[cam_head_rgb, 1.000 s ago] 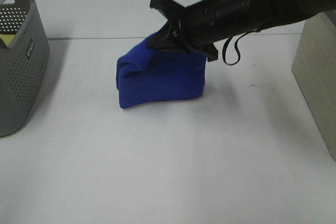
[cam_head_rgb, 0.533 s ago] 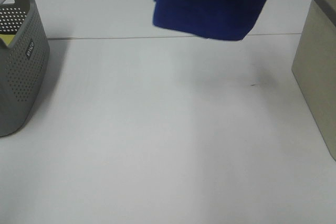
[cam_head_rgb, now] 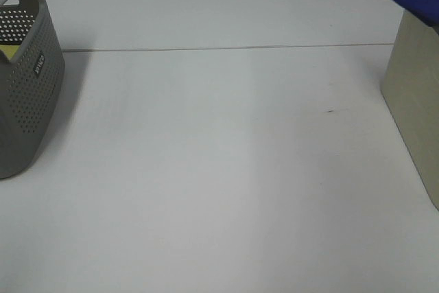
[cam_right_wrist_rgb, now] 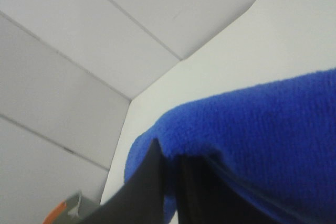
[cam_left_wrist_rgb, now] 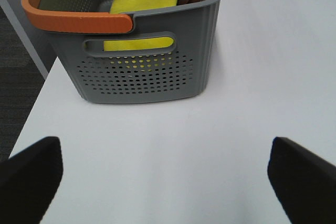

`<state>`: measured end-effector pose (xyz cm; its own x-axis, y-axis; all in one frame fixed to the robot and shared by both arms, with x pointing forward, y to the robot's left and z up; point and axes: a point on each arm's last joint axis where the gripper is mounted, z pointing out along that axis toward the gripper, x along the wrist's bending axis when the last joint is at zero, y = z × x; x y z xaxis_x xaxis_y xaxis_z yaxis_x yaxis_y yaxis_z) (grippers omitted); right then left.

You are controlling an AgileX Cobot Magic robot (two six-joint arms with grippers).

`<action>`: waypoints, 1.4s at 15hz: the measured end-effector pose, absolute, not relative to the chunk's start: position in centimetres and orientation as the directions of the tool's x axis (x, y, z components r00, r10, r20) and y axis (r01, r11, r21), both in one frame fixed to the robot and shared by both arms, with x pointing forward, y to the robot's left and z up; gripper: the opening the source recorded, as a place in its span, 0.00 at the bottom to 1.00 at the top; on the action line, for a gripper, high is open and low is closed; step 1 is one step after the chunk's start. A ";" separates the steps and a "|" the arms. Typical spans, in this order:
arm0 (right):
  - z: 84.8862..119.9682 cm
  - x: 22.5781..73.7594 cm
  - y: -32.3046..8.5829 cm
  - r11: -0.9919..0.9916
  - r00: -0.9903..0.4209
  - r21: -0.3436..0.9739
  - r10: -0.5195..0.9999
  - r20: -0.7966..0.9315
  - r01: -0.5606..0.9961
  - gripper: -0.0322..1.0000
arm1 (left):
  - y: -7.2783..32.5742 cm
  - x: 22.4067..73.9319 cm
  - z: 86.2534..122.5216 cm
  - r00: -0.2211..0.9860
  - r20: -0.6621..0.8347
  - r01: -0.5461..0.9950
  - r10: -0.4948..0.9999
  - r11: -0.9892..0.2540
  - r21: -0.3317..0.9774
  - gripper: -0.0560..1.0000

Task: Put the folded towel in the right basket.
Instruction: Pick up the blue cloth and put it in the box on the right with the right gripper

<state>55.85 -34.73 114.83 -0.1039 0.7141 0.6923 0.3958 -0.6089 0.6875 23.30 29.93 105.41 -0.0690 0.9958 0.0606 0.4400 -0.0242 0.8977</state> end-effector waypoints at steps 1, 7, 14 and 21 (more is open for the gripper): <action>115.0 55.5 -36.8 -0.651 -0.063 0.675 0.702 0.710 0.348 0.08 | 29.9 23.3 105.4 -0.069 0.061 0.440 0.996 -0.024 0.898 0.99; 114.6 53.1 -43.4 -0.674 0.098 0.698 0.733 0.674 0.240 0.08 | 29.9 23.3 105.4 -0.069 0.061 0.440 0.996 -0.024 0.898 0.99; 107.6 52.2 -43.5 -0.619 0.253 0.643 0.780 0.573 0.452 0.08 | 29.9 23.3 105.4 -0.069 0.061 0.440 0.996 -0.024 0.898 0.99; 99.8 52.5 -43.6 -0.698 0.374 0.422 0.687 0.623 0.579 0.08 | 29.9 23.3 105.4 -0.069 0.061 0.440 0.996 -0.024 0.898 0.99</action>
<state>52.54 -43.57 99.82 0.3736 0.6869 0.6234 0.5789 -0.6978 0.4218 23.30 29.93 105.41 -0.0690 0.9958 0.0606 0.4400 -0.0242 0.8977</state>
